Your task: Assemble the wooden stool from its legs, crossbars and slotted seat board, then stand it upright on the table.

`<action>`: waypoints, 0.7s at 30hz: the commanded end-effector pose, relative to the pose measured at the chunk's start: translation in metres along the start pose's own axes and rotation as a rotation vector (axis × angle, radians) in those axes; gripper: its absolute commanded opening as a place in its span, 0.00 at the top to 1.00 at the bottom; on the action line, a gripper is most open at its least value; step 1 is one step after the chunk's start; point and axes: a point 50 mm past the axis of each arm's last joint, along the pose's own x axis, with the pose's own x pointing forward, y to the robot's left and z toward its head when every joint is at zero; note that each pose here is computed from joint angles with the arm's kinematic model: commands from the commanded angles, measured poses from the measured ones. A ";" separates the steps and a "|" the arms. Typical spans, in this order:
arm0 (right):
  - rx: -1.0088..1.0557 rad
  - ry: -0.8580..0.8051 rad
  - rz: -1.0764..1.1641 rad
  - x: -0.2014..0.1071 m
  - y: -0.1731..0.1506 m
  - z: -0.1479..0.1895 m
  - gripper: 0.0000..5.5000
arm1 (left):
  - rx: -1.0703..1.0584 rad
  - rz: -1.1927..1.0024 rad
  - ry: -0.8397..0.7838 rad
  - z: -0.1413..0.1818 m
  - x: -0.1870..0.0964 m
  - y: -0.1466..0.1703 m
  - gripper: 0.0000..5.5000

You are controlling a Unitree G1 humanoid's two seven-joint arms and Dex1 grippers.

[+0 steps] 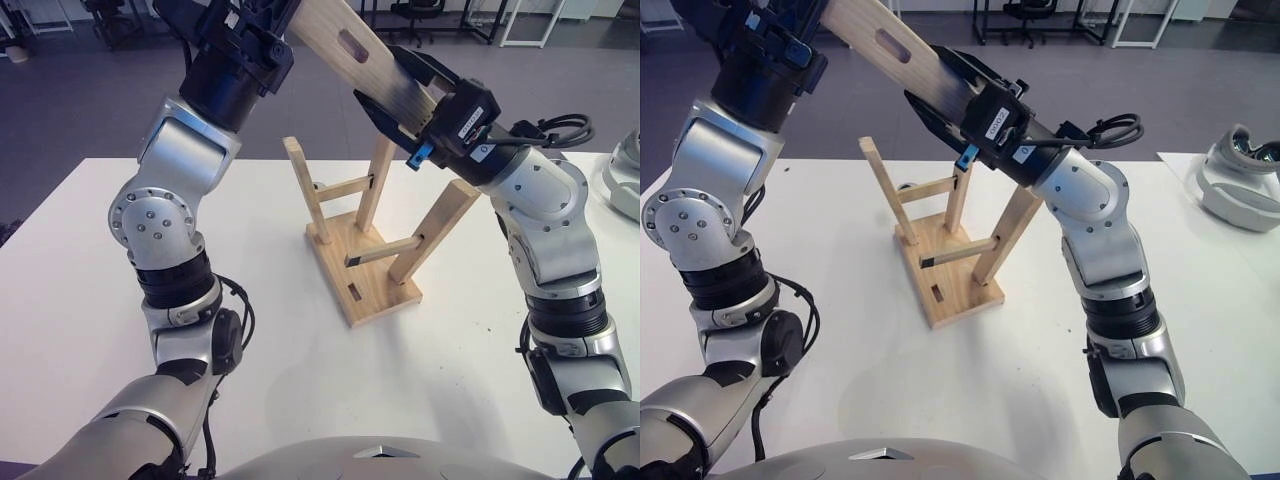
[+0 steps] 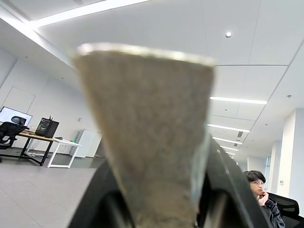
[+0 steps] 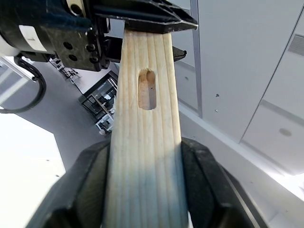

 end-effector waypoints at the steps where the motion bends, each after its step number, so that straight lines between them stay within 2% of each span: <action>1: 0.024 -0.017 0.012 -0.001 0.000 0.006 0.55 | 0.033 0.029 0.047 -0.003 -0.006 0.005 0.81; 4: 0.045 -0.001 0.001 -0.003 -0.002 0.006 0.45 | 0.115 0.077 0.043 0.014 -0.019 0.012 0.81; 6: 0.086 0.028 -0.088 -0.009 -0.017 0.002 0.44 | 0.187 0.093 0.046 0.035 -0.037 0.015 0.81; 8: 0.110 0.173 -0.182 -0.025 -0.036 -0.021 0.44 | 0.224 0.105 0.099 0.046 -0.059 0.014 0.81; 11: 0.261 0.452 -0.311 -0.058 -0.049 -0.075 0.44 | 0.184 0.189 0.234 0.028 -0.096 0.013 0.81; 13: 0.358 0.626 -0.314 -0.084 -0.033 -0.109 0.44 | 0.167 0.291 0.288 0.017 -0.118 0.015 0.81; 16: 0.473 0.807 -0.207 -0.122 0.027 -0.150 0.44 | 0.134 0.454 0.315 -0.006 -0.145 0.015 0.81; 21: 0.514 0.828 -0.007 -0.141 0.096 -0.166 0.44 | 0.018 0.673 0.213 -0.034 -0.159 0.018 0.81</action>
